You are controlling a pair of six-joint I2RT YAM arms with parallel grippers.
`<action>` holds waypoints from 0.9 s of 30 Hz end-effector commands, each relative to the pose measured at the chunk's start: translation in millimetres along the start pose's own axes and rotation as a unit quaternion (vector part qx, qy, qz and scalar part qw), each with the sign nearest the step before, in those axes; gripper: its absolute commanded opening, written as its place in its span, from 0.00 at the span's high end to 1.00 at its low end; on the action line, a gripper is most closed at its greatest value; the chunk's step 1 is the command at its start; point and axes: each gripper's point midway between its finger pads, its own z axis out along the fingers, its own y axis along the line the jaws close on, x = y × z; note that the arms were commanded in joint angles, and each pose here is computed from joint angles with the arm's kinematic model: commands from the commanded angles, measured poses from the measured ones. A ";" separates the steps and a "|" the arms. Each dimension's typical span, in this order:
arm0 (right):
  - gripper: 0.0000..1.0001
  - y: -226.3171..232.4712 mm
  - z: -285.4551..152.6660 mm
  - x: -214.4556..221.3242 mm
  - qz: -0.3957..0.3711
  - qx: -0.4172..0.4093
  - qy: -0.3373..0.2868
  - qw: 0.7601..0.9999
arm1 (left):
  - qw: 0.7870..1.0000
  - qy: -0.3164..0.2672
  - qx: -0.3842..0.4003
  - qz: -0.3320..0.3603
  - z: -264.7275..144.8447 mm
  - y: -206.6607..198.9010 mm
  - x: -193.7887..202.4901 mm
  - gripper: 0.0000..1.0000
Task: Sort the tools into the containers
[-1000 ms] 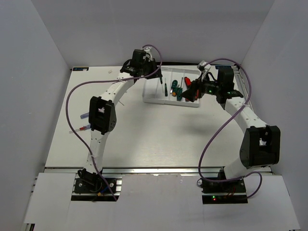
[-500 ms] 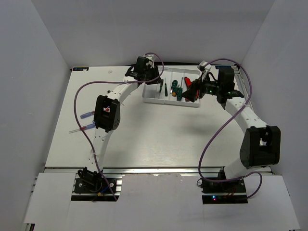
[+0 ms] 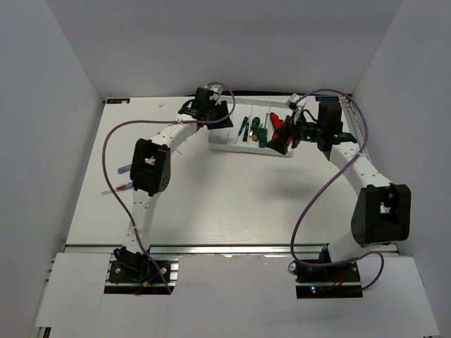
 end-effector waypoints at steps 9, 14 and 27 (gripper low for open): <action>0.11 6.3 -6.8 10.9 -0.056 -0.018 0.020 0.998 | 0.978 -0.069 -0.133 -0.142 -142.4 124.5 -25.7 0.34; 0.11 3.2 -4.8 14.2 -0.052 -0.017 0.024 0.998 | 0.950 -0.067 -0.228 -0.204 -156.7 175.6 -11.3 0.34; 0.11 0.0 -4.5 18.8 -0.049 -0.010 0.032 0.998 | 0.883 -0.023 -0.380 -0.274 -138.8 245.5 16.8 0.35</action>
